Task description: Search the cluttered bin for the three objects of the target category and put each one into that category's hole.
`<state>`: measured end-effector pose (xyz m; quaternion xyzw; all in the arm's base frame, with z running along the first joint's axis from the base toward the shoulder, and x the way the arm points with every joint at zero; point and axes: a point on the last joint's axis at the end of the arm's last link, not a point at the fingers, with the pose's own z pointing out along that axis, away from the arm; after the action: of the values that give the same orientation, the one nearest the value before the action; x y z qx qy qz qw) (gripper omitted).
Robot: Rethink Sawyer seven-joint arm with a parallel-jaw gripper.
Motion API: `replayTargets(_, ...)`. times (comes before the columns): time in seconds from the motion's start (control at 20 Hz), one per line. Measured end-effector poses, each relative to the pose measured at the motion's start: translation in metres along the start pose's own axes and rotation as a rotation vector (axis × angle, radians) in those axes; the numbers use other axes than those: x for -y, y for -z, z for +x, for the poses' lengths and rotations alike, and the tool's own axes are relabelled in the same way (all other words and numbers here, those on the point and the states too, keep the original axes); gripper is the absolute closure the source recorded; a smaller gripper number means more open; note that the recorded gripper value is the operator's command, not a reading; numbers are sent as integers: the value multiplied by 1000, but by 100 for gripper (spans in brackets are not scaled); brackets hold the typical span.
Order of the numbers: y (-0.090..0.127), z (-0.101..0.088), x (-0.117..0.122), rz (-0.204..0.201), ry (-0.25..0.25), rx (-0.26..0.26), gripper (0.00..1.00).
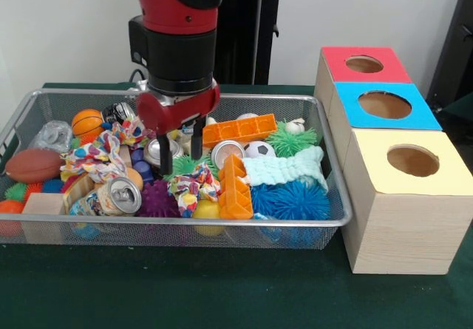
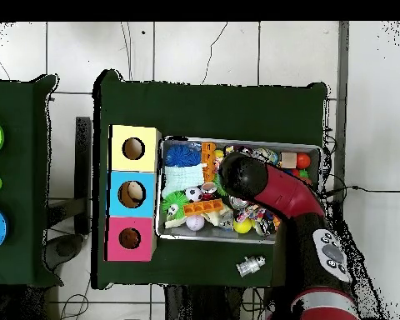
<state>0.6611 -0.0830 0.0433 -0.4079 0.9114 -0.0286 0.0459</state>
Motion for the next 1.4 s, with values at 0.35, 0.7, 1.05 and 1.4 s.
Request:
replayTargets(0.35, -26, 18, 1, -20, 2, -60, 0)
replayTargets(0.7, -47, 43, -15, -92, 56, -180, 0)
replayTargets(1.05, -50, 60, -16, -94, 125, -278, 0)
replayTargets(1.4, -44, 75, 2, -52, 149, -322, 0)
